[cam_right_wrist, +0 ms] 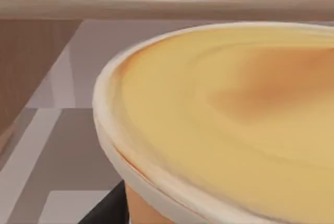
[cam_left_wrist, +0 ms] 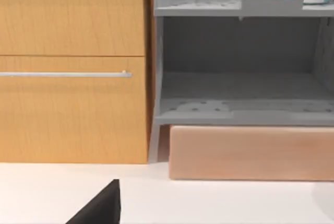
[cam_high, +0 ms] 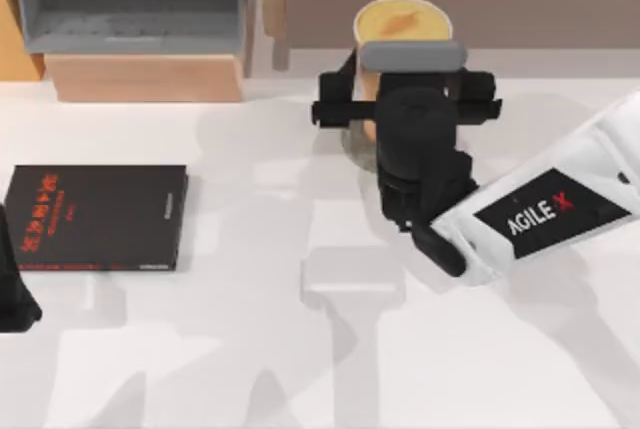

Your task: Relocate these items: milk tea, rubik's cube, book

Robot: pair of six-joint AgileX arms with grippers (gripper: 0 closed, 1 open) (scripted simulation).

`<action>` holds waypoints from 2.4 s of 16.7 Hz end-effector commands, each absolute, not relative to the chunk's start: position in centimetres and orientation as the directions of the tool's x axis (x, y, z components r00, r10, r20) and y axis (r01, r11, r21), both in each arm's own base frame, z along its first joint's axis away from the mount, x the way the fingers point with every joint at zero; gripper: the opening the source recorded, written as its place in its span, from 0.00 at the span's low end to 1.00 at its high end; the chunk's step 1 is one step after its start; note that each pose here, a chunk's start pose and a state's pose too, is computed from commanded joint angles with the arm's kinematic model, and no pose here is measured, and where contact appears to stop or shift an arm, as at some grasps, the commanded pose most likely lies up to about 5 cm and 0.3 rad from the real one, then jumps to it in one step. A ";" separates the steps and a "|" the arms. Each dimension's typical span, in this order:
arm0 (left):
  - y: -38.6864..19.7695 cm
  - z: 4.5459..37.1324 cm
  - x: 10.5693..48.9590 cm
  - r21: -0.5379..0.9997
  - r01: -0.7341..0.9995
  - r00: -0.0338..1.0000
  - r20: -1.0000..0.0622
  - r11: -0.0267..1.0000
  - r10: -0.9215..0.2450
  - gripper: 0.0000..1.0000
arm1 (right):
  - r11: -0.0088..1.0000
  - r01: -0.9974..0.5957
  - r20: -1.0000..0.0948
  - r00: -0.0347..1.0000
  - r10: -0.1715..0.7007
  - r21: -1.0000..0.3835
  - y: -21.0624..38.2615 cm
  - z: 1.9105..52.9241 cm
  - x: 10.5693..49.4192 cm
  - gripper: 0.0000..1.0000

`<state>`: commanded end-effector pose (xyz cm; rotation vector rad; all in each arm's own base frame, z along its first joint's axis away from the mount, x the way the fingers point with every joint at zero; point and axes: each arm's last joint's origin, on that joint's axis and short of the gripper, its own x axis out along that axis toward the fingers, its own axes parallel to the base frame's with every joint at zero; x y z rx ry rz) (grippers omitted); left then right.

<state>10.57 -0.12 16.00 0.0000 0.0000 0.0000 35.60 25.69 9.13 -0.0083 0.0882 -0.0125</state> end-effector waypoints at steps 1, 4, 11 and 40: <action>-0.1 16.0 10.6 0.000 0.000 1.000 0.000 1.000 0.000 1.00 | 1.000 0.012 -0.088 0.996 -0.013 -0.009 25.7 9.1 35.6 1.00; -0.1 16.0 10.6 0.000 0.000 1.000 0.000 1.000 0.000 1.00 | 1.000 0.012 -0.088 0.996 -0.013 -0.009 25.7 9.1 35.6 1.00; -0.1 16.0 10.6 0.000 0.000 1.000 0.000 1.000 0.000 1.00 | 1.000 0.015 -0.088 0.996 -0.016 -0.010 25.6 9.2 34.4 1.00; -0.1 16.0 10.6 0.000 0.000 1.000 0.000 1.000 0.000 1.00 | 1.000 0.011 -0.105 0.994 -0.008 0.021 26.6 19.7 34.8 1.00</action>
